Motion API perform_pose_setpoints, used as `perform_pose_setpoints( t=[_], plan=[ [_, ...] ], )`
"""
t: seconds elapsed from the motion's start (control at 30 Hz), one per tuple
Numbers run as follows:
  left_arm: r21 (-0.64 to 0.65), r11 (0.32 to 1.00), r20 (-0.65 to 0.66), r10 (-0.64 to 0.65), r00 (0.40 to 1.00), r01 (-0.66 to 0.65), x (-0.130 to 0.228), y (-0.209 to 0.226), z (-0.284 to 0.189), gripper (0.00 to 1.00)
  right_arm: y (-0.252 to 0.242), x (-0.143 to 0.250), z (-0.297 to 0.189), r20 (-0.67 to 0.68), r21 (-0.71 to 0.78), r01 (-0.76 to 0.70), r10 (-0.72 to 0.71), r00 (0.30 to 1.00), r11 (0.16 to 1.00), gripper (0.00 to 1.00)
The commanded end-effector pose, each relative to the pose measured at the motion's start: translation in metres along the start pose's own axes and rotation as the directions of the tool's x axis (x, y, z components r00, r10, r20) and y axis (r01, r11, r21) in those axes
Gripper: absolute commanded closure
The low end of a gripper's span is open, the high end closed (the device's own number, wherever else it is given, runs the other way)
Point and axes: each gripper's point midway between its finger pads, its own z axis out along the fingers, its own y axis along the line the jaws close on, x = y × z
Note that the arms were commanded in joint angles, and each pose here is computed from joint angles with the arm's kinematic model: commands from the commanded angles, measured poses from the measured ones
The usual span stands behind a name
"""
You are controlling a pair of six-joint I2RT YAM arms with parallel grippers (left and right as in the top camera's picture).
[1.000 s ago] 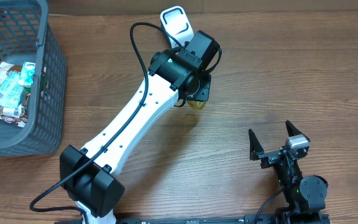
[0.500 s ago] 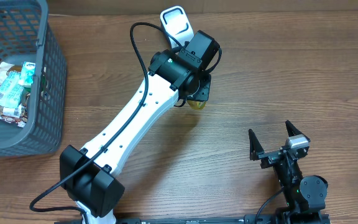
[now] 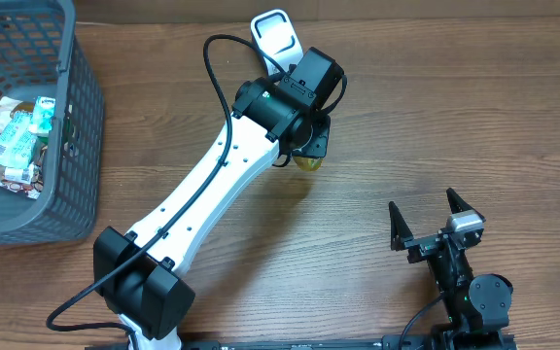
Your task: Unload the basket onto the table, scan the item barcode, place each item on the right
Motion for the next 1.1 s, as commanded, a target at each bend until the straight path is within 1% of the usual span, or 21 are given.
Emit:
perform_pose_setpoints(
  t=[0.0,1.07],
  plan=[
    [-0.008,1.000,0.027,-0.023,0.999,0.024,-0.0074,-0.0011,-0.0019,0.96,-0.0027,0.0043,0.0005,-0.007,0.012,0.003,-0.003,1.000,1.000,0.00],
    [-0.026,0.999,0.037,-0.022,0.999,0.023,-0.0086,0.0015,-0.0020,0.96,-0.0027,0.0043,0.0005,-0.007,0.012,0.003,-0.003,1.000,1.000,0.00]
  ],
)
